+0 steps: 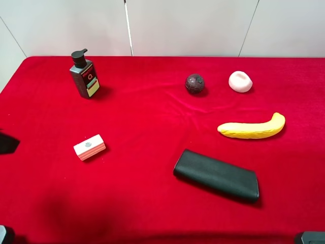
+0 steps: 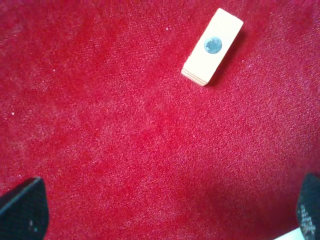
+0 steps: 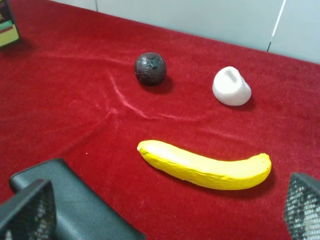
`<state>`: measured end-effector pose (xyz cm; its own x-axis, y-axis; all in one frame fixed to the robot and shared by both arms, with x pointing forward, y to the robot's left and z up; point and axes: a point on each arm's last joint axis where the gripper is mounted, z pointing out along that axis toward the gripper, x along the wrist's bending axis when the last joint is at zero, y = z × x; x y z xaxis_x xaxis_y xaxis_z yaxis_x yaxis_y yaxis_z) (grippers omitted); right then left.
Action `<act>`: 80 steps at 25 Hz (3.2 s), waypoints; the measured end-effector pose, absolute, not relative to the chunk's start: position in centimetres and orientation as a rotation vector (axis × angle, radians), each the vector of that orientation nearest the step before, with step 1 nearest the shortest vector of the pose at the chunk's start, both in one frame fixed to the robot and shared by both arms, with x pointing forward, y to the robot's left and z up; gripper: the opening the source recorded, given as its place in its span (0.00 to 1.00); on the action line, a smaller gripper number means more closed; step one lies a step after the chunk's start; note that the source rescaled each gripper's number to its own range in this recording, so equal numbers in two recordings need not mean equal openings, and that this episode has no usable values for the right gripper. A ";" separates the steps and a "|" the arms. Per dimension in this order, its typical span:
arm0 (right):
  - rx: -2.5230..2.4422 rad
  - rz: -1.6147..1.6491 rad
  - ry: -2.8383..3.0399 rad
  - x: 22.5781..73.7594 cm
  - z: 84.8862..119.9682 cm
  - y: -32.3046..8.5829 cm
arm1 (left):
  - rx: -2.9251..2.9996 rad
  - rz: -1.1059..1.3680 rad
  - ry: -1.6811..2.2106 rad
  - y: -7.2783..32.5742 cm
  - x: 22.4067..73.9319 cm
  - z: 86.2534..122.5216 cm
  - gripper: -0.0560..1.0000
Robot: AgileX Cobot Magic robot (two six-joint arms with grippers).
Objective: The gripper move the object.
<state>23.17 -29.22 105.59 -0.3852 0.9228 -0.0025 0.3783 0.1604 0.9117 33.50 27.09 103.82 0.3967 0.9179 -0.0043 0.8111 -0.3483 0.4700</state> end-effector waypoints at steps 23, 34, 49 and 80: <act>1.234 1.196 1.856 23.2 105.6 -29.2 | 2.140 0.518 1.407 27.7 31.4 103.2 1.00; 1.234 1.196 1.856 23.2 105.6 -29.2 | 1.886 0.803 1.308 28.9 27.7 104.6 1.00; 1.234 1.196 1.855 23.2 105.6 -29.2 | 1.738 1.089 1.238 28.5 24.4 105.0 1.00; 1.232 1.187 1.853 23.2 105.6 -29.3 | 1.697 1.013 1.231 28.0 24.4 105.0 1.00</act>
<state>23.19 -29.28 105.57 -0.3808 0.9246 -0.0097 0.3780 0.1652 0.9109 24.36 28.01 105.05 0.2087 0.9662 0.1510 0.3337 -0.2155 0.9177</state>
